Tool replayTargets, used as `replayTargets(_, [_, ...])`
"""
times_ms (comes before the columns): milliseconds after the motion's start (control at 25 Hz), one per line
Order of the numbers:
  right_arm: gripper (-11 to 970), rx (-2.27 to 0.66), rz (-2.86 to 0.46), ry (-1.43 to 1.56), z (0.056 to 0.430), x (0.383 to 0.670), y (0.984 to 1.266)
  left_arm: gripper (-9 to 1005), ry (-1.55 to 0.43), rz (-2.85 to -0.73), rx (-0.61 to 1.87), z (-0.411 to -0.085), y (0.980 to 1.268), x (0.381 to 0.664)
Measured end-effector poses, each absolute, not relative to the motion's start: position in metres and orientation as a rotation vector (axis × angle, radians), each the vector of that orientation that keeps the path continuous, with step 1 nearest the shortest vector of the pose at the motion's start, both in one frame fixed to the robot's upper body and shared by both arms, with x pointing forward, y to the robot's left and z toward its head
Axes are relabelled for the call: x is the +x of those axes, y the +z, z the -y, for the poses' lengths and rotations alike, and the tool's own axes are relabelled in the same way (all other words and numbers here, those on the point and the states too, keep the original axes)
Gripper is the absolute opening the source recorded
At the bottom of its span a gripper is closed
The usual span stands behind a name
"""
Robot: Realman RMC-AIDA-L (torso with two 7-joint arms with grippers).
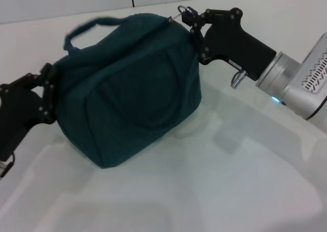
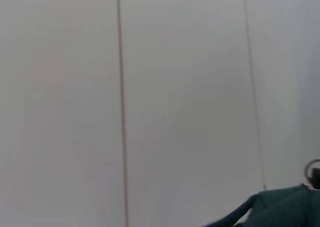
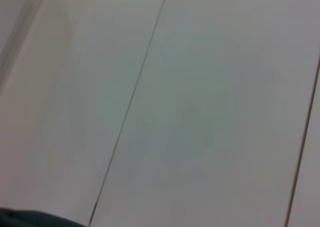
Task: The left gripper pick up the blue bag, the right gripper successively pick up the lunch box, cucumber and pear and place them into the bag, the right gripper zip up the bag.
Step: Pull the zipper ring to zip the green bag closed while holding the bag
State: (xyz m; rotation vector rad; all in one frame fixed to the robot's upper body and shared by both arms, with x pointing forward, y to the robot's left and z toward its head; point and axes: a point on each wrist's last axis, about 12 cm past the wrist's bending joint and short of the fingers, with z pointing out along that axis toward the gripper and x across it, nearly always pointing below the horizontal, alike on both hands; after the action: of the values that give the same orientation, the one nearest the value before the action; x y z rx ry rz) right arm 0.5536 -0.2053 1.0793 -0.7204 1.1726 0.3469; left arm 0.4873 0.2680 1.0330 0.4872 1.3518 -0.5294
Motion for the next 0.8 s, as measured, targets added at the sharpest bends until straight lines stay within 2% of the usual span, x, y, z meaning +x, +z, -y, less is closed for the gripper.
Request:
replayTargets(480, [67,-0.678,-1.264,0.37,0.215,0.553,1.069,56,-0.527,-1.344,0.475,-0.276,1.037,0.489])
replayTargets(560, [67,-0.68,-1.264,0.378,0.214,0.553,1.069,-1,-0.564,-1.293,0.499,-0.268,1.043,0.491])
replayTargets(800, [69,-0.686,-1.254,0.387,0.211,0.552,1.07,91,-0.552,-1.141,0.403,-0.258,1.064,0.501])
